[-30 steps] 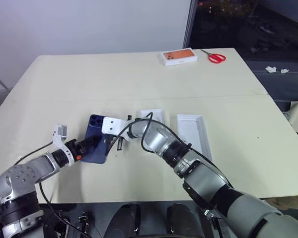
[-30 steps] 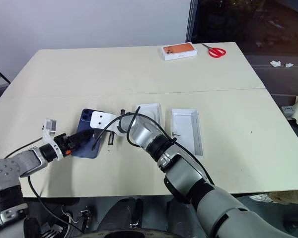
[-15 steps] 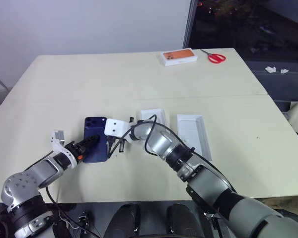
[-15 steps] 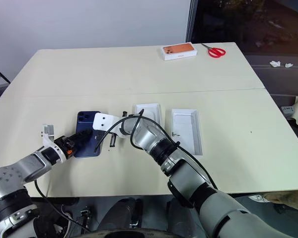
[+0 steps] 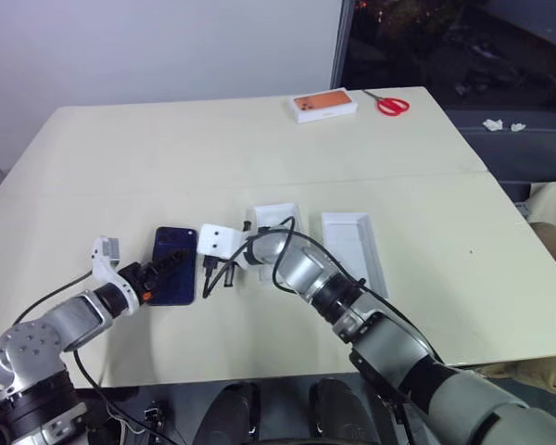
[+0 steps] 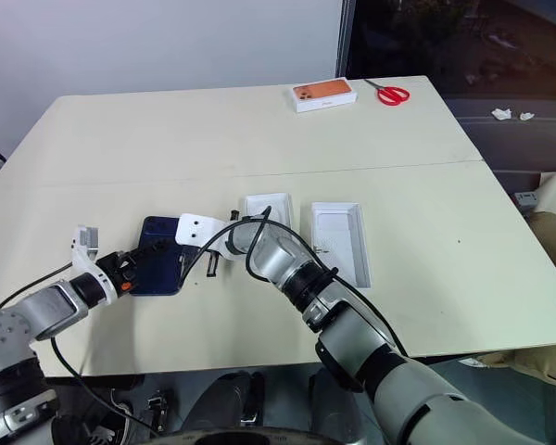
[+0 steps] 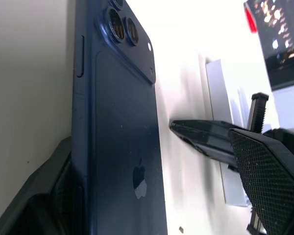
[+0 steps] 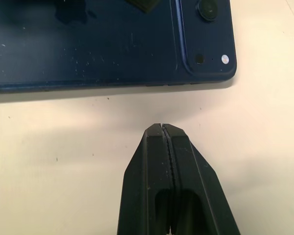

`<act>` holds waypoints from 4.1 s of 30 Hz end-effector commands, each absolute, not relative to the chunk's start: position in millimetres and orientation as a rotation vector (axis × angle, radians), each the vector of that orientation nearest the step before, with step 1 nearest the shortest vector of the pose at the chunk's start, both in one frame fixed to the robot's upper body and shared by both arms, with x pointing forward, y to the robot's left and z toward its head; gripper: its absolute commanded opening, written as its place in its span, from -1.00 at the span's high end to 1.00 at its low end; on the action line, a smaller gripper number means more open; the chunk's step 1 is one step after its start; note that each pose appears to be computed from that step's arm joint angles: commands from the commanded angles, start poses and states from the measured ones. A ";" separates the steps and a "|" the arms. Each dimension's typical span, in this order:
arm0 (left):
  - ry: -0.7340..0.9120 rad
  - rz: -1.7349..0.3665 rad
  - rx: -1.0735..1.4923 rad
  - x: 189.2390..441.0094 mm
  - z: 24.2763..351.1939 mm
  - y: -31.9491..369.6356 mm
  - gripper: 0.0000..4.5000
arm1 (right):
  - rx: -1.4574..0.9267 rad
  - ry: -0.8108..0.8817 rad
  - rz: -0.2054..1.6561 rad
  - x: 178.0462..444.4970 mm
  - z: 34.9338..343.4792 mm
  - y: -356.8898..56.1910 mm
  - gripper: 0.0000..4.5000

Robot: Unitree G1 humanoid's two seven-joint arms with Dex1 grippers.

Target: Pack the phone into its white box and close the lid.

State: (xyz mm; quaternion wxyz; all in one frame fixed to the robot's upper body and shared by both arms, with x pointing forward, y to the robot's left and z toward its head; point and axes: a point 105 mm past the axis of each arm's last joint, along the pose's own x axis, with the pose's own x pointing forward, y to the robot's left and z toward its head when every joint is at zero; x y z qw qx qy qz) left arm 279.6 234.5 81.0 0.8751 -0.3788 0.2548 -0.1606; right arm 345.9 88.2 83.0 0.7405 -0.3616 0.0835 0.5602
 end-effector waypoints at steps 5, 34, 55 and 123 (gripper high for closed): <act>0.692 -0.260 -0.798 257.2 44.1 244.7 -0.99 | -0.767 0.088 1.260 339.1 106.1 100.8 1.00; 0.664 -0.314 -0.905 243.6 40.9 249.5 1.00 | -0.777 0.078 1.274 335.7 104.8 101.0 1.00; 0.437 -0.462 -1.157 243.4 84.7 255.1 1.00 | -0.617 -0.041 1.251 338.0 156.2 44.2 1.00; 0.339 -0.594 -1.212 251.2 125.3 235.0 1.00 | -0.695 0.183 1.470 291.9 97.6 -5.1 0.33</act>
